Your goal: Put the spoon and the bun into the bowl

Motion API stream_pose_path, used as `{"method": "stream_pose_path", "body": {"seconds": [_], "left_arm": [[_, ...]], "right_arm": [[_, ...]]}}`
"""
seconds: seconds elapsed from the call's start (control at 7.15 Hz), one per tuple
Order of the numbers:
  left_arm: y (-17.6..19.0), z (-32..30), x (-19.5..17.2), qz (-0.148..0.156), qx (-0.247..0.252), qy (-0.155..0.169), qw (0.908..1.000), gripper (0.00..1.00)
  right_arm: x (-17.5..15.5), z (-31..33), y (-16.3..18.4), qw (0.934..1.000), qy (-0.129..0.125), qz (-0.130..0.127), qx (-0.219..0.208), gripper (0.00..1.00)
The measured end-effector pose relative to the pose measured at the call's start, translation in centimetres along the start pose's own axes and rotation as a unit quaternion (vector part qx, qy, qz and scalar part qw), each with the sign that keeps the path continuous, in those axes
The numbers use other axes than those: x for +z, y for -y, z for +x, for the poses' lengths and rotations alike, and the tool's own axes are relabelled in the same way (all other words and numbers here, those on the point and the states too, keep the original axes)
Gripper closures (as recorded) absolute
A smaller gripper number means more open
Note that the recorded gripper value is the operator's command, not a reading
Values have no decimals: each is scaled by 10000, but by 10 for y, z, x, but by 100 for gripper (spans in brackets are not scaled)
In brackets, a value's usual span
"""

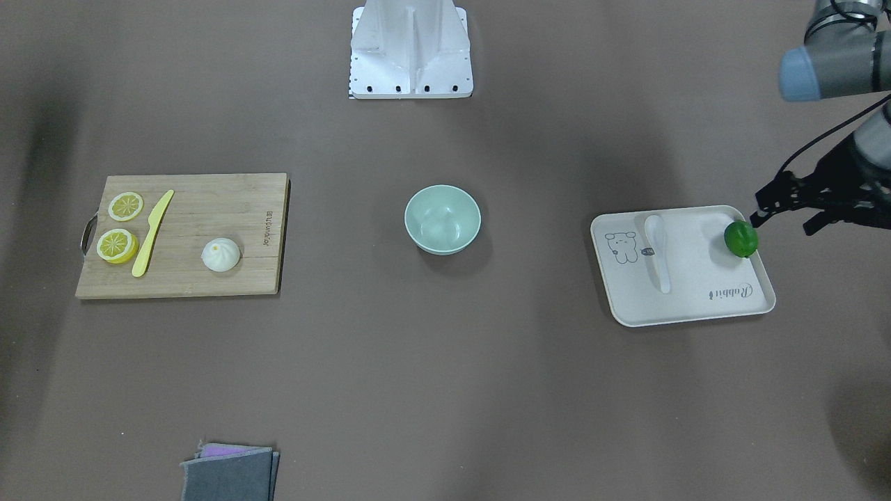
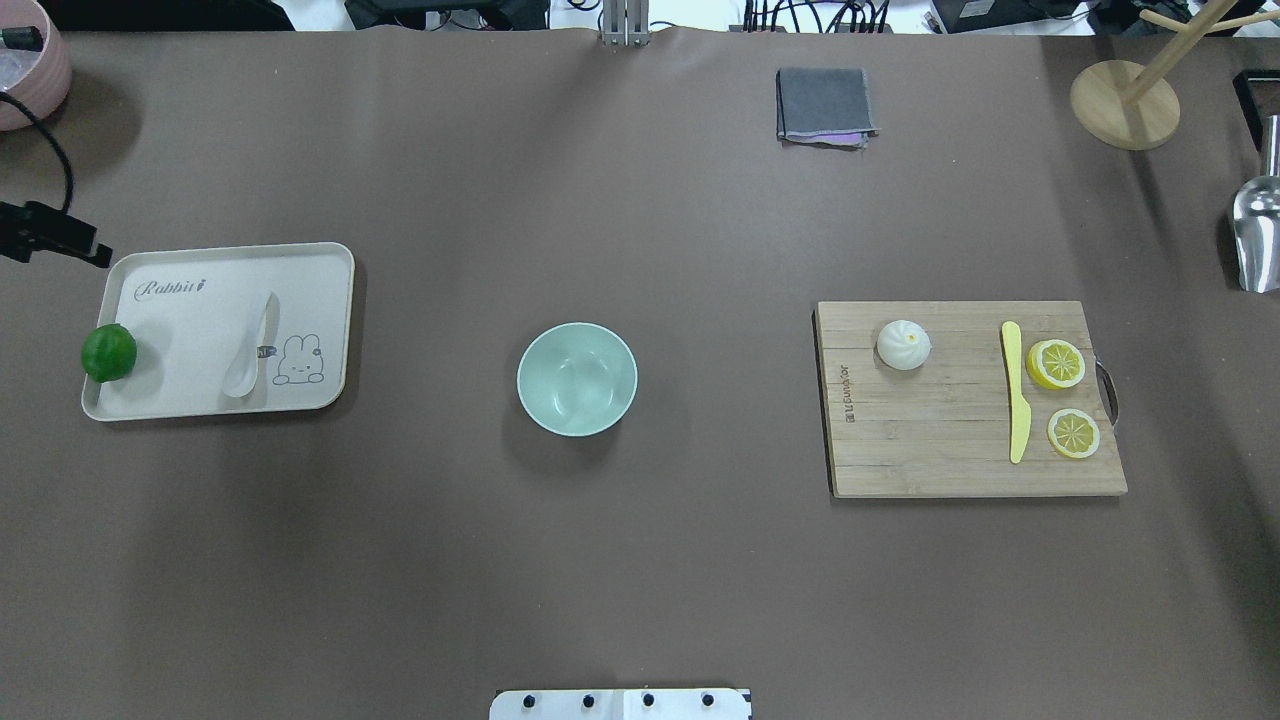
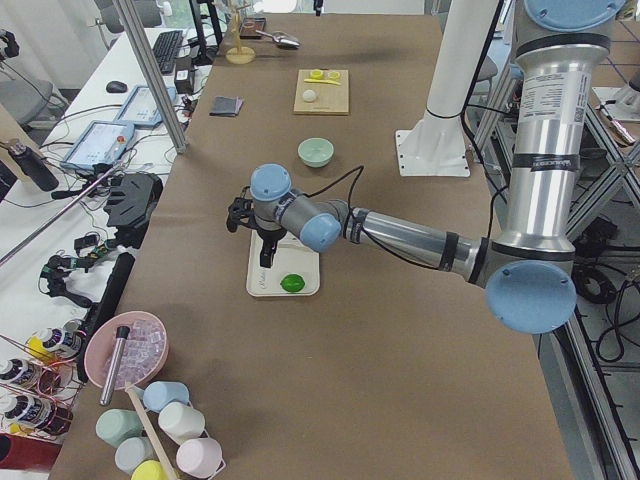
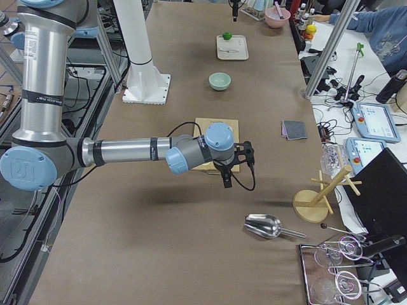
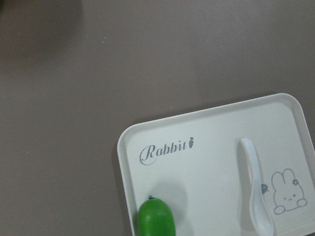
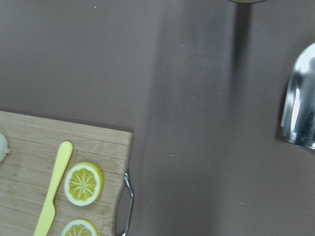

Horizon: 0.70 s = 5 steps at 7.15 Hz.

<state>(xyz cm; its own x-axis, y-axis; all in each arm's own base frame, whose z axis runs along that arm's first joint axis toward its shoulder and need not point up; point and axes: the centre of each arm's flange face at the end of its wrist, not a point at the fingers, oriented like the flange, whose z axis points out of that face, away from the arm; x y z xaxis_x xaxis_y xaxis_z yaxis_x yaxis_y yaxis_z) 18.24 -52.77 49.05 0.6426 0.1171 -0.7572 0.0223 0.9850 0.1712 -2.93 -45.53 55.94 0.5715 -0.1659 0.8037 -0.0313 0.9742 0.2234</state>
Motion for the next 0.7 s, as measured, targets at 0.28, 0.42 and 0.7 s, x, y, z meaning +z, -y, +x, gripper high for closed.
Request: {"method": "stream_pose_path", "body": {"seconds": [0.28,0.42,0.7], "left_arm": [[5,62,67,-220,114,223,9994,20],[4,79,89,-338,183,246,9990,22],[-1,92,111,-494,267,261,9981,35]], "right_arm": [[20,-35,3,9999,76,1,-79,1],[24,-48,5,9999,78,5,-132,1],[32,-63,8,9999,68,-13,-138,1]]}}
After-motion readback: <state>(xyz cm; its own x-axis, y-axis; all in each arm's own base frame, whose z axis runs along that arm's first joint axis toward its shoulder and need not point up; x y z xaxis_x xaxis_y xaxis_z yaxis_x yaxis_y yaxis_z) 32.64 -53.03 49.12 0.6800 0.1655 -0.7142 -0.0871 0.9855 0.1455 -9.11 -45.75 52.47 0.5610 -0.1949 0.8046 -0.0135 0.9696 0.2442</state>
